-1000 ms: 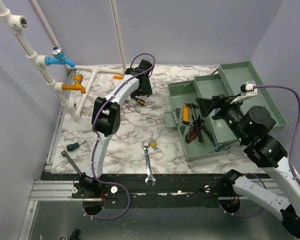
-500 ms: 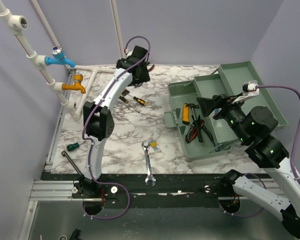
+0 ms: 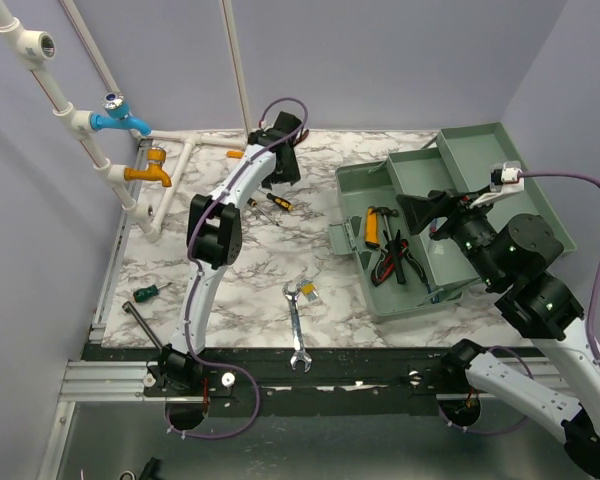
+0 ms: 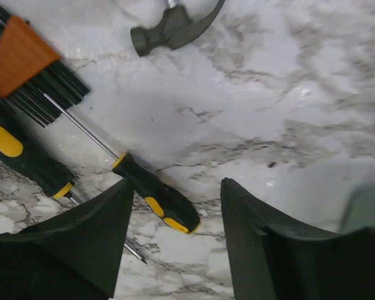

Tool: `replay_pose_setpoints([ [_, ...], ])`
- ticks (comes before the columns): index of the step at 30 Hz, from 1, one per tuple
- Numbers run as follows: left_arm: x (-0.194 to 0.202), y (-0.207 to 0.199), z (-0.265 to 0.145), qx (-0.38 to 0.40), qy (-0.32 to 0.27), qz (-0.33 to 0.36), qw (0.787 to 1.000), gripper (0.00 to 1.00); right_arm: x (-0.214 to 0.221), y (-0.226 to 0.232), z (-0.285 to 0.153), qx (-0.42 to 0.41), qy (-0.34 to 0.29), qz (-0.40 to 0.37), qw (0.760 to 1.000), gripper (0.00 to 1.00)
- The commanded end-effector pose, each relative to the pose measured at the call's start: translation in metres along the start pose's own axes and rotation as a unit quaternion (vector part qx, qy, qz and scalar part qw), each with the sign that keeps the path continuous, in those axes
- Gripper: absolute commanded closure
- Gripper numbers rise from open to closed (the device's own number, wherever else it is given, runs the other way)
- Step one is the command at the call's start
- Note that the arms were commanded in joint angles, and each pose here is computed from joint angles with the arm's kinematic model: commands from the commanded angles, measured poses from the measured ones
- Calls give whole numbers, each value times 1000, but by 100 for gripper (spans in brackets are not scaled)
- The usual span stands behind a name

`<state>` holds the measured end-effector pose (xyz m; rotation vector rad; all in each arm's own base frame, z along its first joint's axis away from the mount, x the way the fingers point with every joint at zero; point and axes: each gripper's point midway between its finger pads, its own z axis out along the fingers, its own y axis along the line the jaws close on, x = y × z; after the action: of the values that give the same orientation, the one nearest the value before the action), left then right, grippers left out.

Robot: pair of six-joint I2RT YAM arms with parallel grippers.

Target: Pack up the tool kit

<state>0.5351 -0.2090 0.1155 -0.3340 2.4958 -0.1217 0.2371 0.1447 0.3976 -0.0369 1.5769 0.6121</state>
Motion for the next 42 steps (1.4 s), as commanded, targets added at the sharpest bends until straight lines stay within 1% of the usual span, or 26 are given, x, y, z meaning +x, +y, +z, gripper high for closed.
replay_pose_setpoints([
  [1, 45, 21, 25, -32, 80, 16, 996, 46, -12, 6, -7, -13, -9, 3, 1000, 16],
  [2, 46, 19, 25, -25, 84, 18, 996, 50, -12, 6, -8, -13, -9, 3, 1000, 16],
  [3, 46, 18, 26, -17, 87, 20, 996, 59, -11, 5, -8, -12, -9, 3, 1000, 16],
  [4, 48, 18, 27, -12, 93, 19, 995, 74, -11, 5, -8, -12, -10, 4, 1000, 16],
  [5, 49, 19, 28, -11, 100, 15, 995, 81, -11, 5, -8, -11, -10, 4, 1000, 16],
  [8, 52, 24, 31, -12, 112, 14, 994, 96, -13, 4, -10, -10, -13, 4, 1000, 16],
  [9, 53, 24, 31, -10, 113, 15, 993, 100, -13, 3, -10, -8, -14, 4, 1000, 16],
  [13, 55, 26, 24, -1, 113, 15, 994, 97, -12, 3, -10, -7, -12, 3, 1000, 16],
  [15, 57, 27, 21, 2, 116, 18, 993, 100, -11, 3, -9, -6, -12, 3, 1000, 16],
  [18, 65, 30, 18, 1, 120, 18, 993, 100, -11, 4, -9, -8, -11, 3, 1000, 16],
  [22, 68, 31, 14, 9, 119, 17, 993, 86, -11, 4, -8, -10, -11, 3, 1000, 15],
  [25, 62, 31, 3, 9, 109, 19, 994, 78, -12, 5, -9, -12, -11, 3, 1000, 15],
  [28, 54, 34, -12, 4, 92, 17, 996, 73, -11, 5, -9, -12, -9, 3, 1000, 16],
  [30, 47, 34, -24, 9, 80, 16, 997, 65, -12, 4, -10, -9, -11, 2, 1000, 15],
  [33, 38, 27, -40, 31, 65, 14, 997, 45, -11, 3, -10, -9, -10, 2, 1000, 15],
  [35, 29, 21, -52, 48, 53, 9, 997, 37, -11, 3, -10, -9, -10, 2, 1000, 15],
  [38, 10, 13, -74, 64, 24, 5, 998, 29, -10, 3, -9, -8, -9, 1, 1000, 15],
  [42, -15, 8, -96, 67, -17, -11, 998, 24, -11, 3, -9, -7, -9, 0, 1000, 14],
])
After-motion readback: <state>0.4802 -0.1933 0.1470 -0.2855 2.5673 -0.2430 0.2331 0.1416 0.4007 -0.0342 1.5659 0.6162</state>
